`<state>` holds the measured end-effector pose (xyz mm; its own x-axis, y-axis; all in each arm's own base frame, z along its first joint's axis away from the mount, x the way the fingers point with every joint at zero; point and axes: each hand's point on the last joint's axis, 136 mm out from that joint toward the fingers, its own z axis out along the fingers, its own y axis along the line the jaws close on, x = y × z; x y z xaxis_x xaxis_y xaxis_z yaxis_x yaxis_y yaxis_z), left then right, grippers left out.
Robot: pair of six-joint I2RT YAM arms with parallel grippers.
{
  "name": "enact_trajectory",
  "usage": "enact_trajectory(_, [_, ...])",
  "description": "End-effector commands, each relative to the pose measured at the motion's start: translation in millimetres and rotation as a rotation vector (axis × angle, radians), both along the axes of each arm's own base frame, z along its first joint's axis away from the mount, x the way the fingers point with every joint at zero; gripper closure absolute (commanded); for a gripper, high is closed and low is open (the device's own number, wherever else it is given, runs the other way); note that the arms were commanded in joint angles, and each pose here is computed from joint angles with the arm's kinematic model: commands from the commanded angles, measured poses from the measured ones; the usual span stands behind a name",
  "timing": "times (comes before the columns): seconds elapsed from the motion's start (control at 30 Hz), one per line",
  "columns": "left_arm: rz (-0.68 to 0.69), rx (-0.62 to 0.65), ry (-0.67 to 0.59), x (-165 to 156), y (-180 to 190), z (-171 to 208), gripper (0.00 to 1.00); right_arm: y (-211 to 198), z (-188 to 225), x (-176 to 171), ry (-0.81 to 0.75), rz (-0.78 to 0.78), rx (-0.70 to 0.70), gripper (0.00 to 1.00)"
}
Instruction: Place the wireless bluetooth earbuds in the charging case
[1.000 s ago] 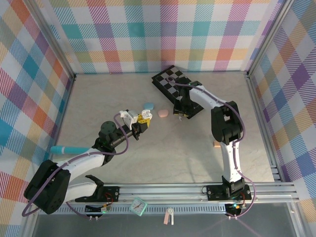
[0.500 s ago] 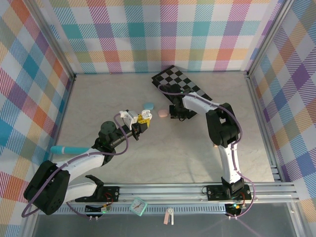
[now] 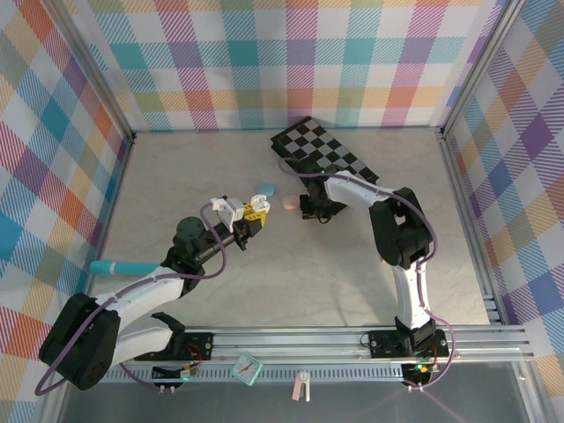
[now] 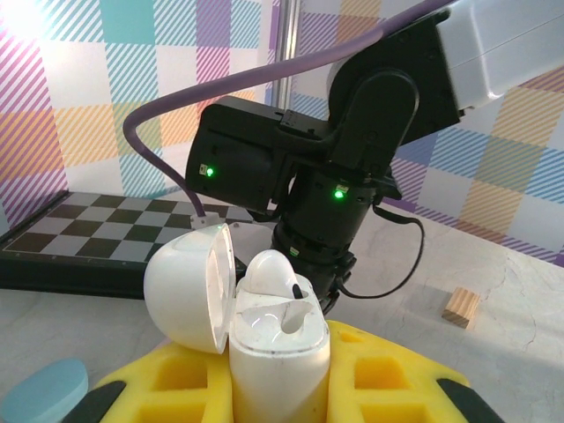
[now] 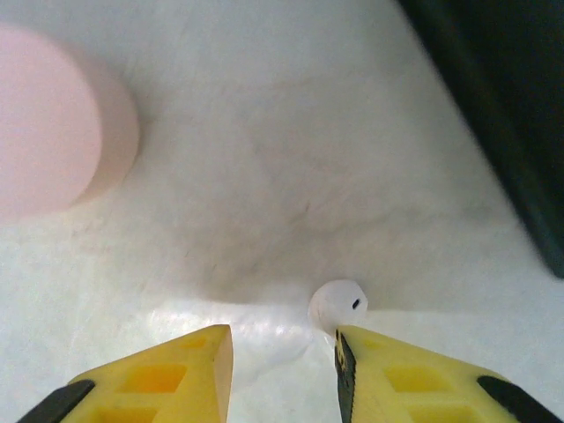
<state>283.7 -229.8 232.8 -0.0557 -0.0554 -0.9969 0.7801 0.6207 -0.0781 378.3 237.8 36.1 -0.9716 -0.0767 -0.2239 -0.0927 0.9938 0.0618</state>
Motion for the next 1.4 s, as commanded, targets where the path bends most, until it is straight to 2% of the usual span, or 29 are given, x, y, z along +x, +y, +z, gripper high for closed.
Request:
enact_trajectory(0.0, [-0.016,-0.005,-0.034,-2.8,0.0,10.3,1.0,1.8,24.1,-11.9,-0.007,0.001,0.04,0.63])
enact_trajectory(0.13, [-0.022,-0.004,-0.035,-3.0,-0.9,10.6,1.0,-2.8,36.1,-7.6,-0.027,0.013,0.009,0.59])
enact_trajectory(0.33, [-0.02,-0.009,-0.041,-5.3,0.6,12.5,1.0,-12.7,21.4,-3.4,0.061,0.054,-0.087,0.54])
enact_trajectory(0.57, [-0.013,0.017,-0.043,-11.0,4.9,9.2,1.0,-12.2,9.7,8.6,0.138,0.086,-0.061,0.53])
enact_trajectory(0.67, [-0.009,0.022,-0.045,-10.7,5.4,10.0,1.0,-13.0,3.5,12.8,0.154,0.094,-0.069,0.57])
enact_trajectory(1.0, [-0.011,0.024,-0.037,-7.3,3.4,8.1,1.0,-12.8,-15.7,2.2,0.24,0.117,-0.071,0.58])
enact_trajectory(1.37, [-0.028,0.014,-0.036,-2.9,-2.2,8.3,1.0,-12.8,-26.1,-4.2,0.262,0.111,-0.058,0.66])
